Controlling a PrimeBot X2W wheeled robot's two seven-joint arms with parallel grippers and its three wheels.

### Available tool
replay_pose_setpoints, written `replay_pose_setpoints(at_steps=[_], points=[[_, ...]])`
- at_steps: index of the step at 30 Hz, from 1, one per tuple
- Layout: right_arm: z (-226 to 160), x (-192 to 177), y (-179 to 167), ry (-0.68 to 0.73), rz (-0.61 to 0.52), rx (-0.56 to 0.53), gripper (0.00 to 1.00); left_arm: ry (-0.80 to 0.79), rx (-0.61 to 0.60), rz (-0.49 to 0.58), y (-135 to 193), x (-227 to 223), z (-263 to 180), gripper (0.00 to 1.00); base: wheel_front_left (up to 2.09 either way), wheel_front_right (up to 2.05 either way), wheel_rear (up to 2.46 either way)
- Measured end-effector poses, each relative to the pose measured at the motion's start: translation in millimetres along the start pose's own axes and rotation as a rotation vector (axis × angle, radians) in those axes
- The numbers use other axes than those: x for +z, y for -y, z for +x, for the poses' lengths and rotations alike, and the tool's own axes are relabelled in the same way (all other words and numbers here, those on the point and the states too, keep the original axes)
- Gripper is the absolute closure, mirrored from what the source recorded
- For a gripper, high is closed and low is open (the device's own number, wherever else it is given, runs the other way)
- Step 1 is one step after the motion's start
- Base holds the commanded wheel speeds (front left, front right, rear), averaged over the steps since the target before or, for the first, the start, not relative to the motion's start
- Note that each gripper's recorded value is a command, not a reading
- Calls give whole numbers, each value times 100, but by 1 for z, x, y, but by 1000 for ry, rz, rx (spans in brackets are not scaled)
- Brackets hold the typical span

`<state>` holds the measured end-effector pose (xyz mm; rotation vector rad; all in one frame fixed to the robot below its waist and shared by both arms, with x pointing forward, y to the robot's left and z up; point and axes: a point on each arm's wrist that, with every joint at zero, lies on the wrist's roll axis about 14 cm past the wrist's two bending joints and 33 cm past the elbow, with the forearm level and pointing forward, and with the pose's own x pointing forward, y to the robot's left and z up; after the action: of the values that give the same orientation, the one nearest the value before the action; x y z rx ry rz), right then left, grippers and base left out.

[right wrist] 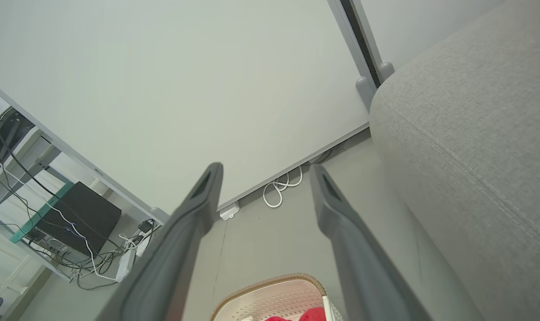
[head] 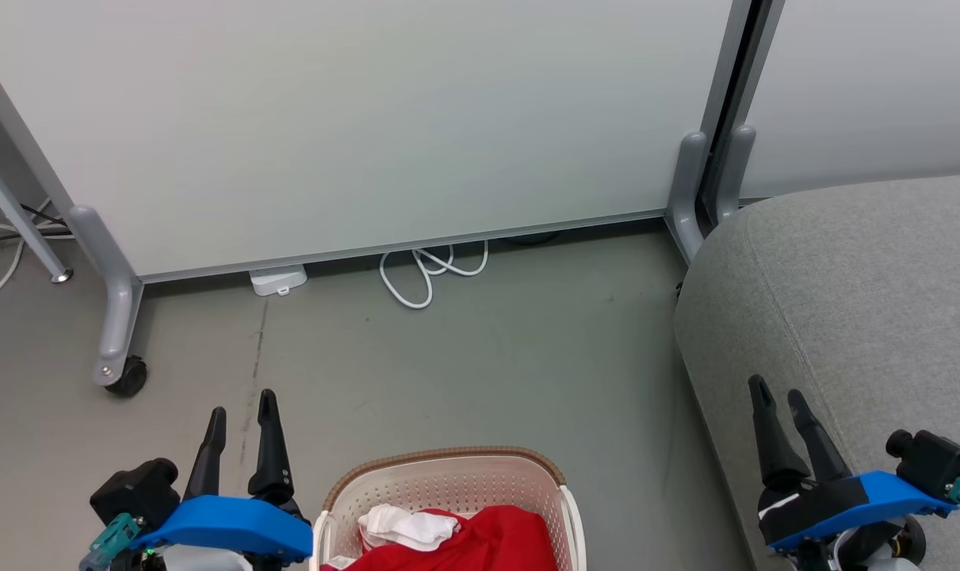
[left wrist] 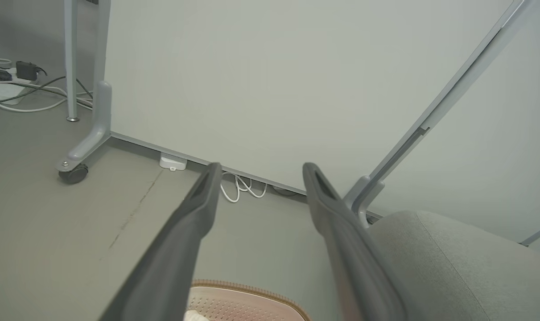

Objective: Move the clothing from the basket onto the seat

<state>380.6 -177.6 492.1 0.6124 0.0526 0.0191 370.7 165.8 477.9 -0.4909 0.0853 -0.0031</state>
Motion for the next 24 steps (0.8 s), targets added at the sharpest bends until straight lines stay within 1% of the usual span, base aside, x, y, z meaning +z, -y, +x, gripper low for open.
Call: replay_pose_setpoints(at_steps=[11, 24], points=[[0, 2, 0, -2, -121, 5, 0, 13, -12, 111, 3, -1, -1, 0, 0, 0, 0], [-1, 4, 0, -4, -248, 10, 0, 32, -40, 208, 10, 0, -2, 0, 0, 0, 0]])
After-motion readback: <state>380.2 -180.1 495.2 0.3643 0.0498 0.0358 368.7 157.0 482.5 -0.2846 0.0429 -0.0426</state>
